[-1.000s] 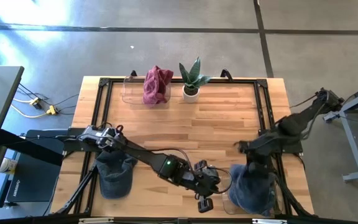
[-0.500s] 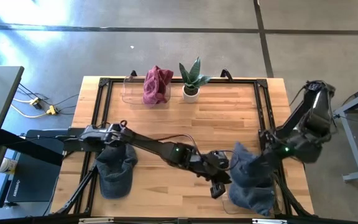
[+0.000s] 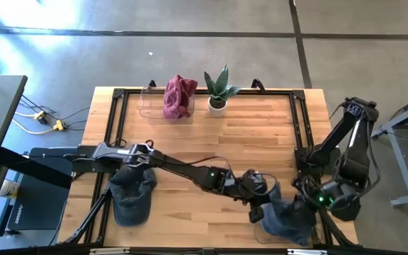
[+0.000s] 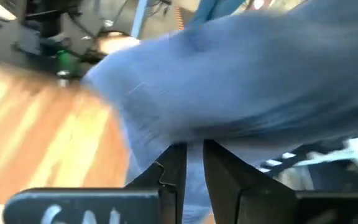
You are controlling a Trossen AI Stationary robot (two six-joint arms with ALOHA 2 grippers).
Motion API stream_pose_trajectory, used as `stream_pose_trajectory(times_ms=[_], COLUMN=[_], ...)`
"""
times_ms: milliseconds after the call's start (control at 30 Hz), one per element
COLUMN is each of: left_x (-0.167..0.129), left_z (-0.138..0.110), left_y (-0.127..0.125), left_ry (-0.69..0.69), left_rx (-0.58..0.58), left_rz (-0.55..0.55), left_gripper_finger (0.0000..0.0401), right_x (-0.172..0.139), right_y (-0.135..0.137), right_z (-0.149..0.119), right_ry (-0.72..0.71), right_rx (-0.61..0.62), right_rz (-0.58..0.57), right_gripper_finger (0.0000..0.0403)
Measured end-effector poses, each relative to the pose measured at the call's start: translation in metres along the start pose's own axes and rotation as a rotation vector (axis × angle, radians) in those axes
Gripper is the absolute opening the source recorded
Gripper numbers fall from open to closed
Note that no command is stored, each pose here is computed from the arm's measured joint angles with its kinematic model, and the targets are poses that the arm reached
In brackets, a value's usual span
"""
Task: Pick & Place hat
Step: Put the top blue cap into the bottom transparent bin
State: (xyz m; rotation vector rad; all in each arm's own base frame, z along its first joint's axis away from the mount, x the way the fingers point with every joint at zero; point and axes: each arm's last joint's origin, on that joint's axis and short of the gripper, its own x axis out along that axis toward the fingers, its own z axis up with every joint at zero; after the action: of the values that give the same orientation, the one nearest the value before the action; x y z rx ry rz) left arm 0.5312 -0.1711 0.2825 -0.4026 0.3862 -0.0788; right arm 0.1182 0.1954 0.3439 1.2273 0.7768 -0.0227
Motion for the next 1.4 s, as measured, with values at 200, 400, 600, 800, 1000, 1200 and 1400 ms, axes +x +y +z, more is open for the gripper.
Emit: stream_pose_trajectory(times_ms=[200,400,600,800,1000,1200,1400], left_x=[0.000,-0.012,-0.048,-0.061,-0.069,-0.027,-0.004], left_z=[0.014,0.024,0.037,0.025,0.011,-0.026,-0.031], left_y=[0.013,0.023,0.003,-0.020,-0.054,-0.037,-0.016], left_ry=[-0.045,0.012,0.093,0.164,0.174,0.189,0.149], left_rx=[0.031,0.112,0.130,0.159,0.172,0.167,0.095], left_rz=[-0.013,0.063,0.071,0.048,-0.081,0.056,0.066], left_gripper_finger=[0.0048,0.0048,0.0048,0.0048,0.0048,0.0048,0.0048], right_x=[0.019,0.038,0.031,0.030,0.034,0.033,0.026], right_y=[-0.011,-0.011,0.000,-0.007,-0.021,-0.021,-0.024], right_z=[-0.020,-0.024,-0.010,-0.006,-0.010,-0.013,-0.024], right_ry=[-0.005,-0.034,-0.136,-0.171,-0.138,-0.088,0.099], right_rx=[-0.054,-0.039,-0.045,-0.101,-0.139,-0.132,-0.140], right_rz=[-0.104,-0.119,-0.011,-0.086,-0.216,-0.218,-0.261], right_gripper_finger=[0.0005,0.0003,0.0003,0.0002,0.0002,0.0016,0.0051])
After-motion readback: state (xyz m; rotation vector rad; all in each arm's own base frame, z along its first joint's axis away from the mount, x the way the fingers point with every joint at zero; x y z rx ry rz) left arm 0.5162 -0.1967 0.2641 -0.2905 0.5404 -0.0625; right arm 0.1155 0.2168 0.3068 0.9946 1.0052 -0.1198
